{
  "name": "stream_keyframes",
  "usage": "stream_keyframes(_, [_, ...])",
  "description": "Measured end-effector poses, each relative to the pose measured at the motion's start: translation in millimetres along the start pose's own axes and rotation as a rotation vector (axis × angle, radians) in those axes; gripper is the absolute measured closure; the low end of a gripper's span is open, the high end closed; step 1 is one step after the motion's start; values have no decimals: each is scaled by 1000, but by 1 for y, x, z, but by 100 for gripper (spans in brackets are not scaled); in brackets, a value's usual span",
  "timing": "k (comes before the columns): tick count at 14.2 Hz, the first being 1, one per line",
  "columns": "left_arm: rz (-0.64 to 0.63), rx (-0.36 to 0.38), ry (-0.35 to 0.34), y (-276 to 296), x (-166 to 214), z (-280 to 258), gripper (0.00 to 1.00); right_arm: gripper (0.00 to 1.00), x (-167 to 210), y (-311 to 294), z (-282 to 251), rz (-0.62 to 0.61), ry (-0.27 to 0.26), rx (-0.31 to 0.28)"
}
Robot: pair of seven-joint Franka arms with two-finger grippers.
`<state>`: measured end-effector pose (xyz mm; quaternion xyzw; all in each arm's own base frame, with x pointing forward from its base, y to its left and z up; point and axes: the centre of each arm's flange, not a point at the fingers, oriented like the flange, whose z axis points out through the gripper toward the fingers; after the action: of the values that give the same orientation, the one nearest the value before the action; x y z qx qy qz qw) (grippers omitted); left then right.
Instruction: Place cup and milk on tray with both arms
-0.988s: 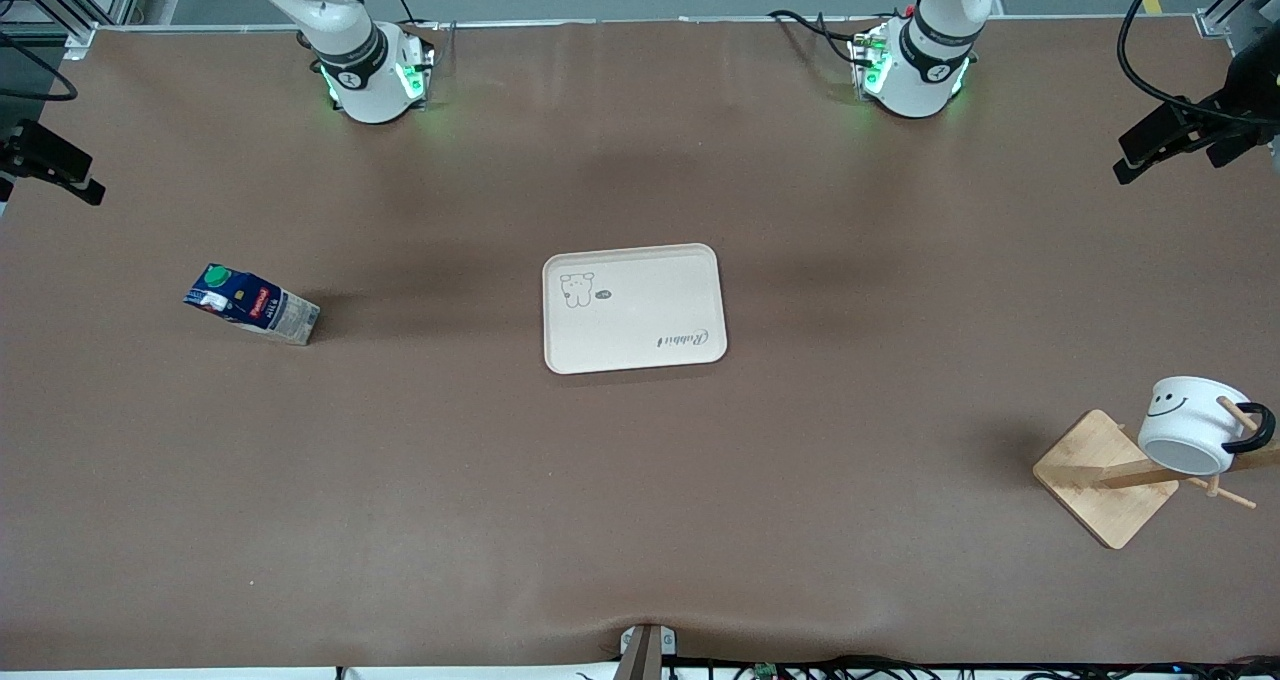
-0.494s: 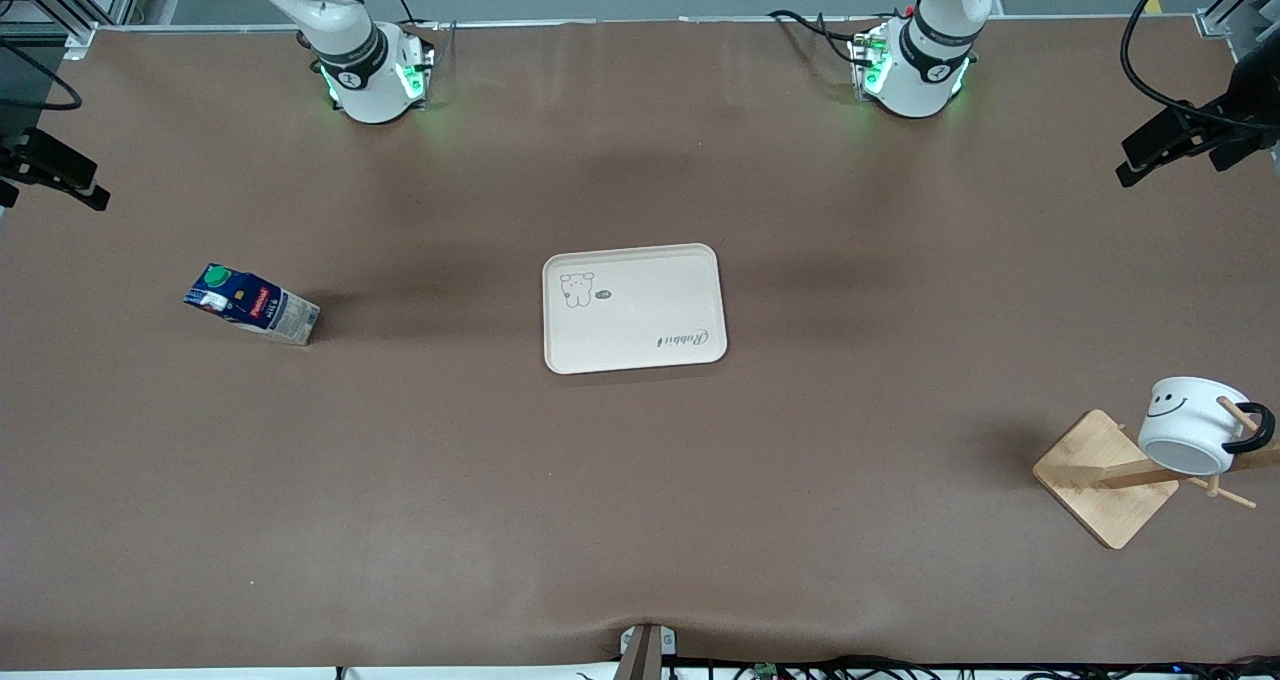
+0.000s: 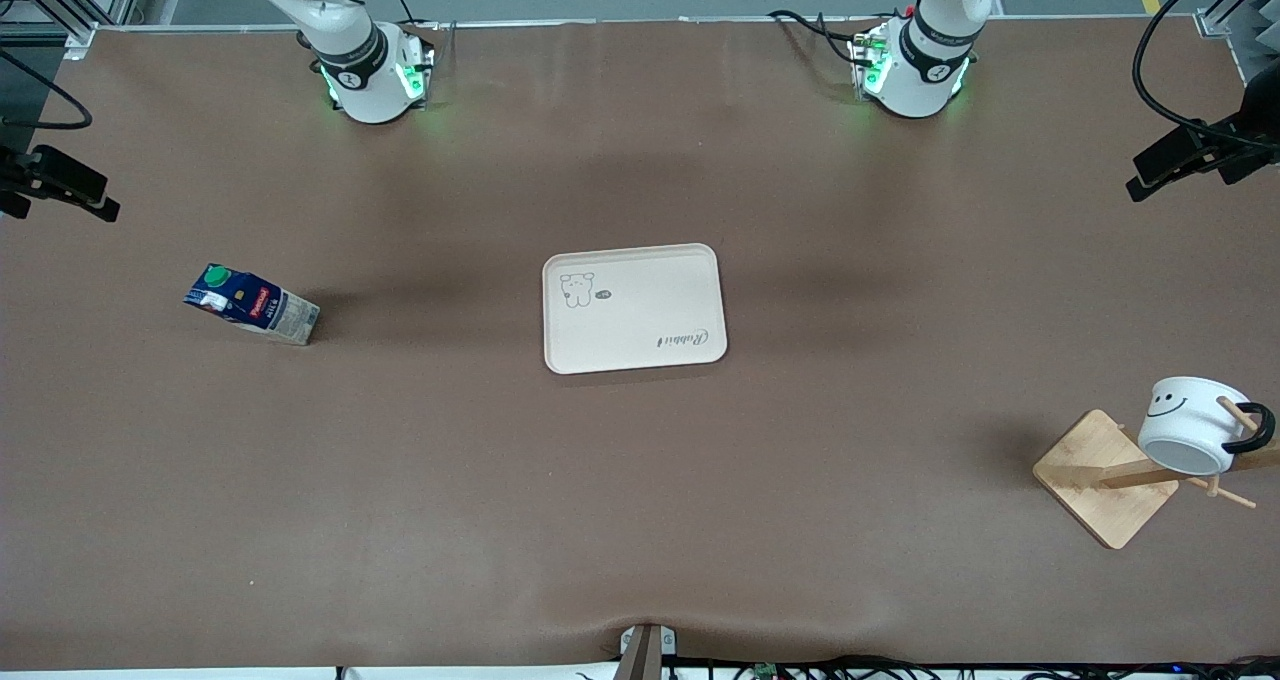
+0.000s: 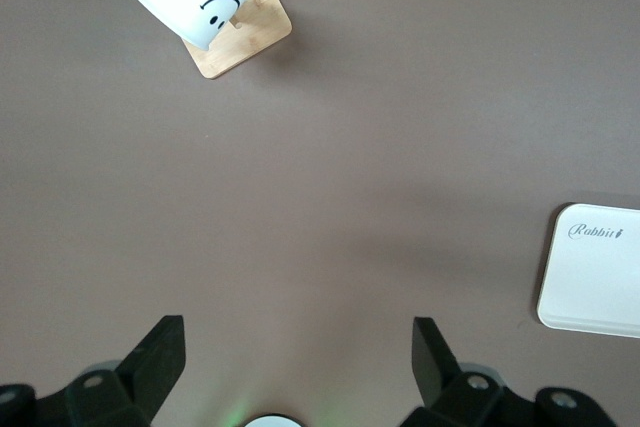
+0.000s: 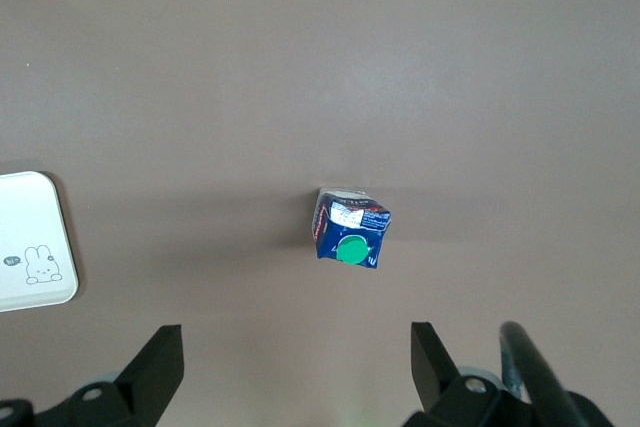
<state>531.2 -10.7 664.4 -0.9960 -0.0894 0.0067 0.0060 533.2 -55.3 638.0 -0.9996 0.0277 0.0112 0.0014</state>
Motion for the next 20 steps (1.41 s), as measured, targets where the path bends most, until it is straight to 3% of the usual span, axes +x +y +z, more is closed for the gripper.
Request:
stream_keyframes(4, [0, -2, -9, 1, 10, 9, 0, 0, 3, 0, 7, 0, -17, 0])
stream_keyframes(8, [4, -4, -16, 4, 23, 26, 0, 0, 35, 1, 73, -3, -142, 2])
stream_keyframes(14, [5, -4, -11, 7, 42, 65, 0, 0, 40, 1, 69, -4, -132, 1])
stream_keyframes(17, [11, 46, 45, 0, 57, 78, 0, 0, 40, 1, 68, -4, -131, 0])
stream_keyframes(20, [7, 47, 170, -37, 74, 100, 0, 0, 40, 2, 67, -2, -129, -1])
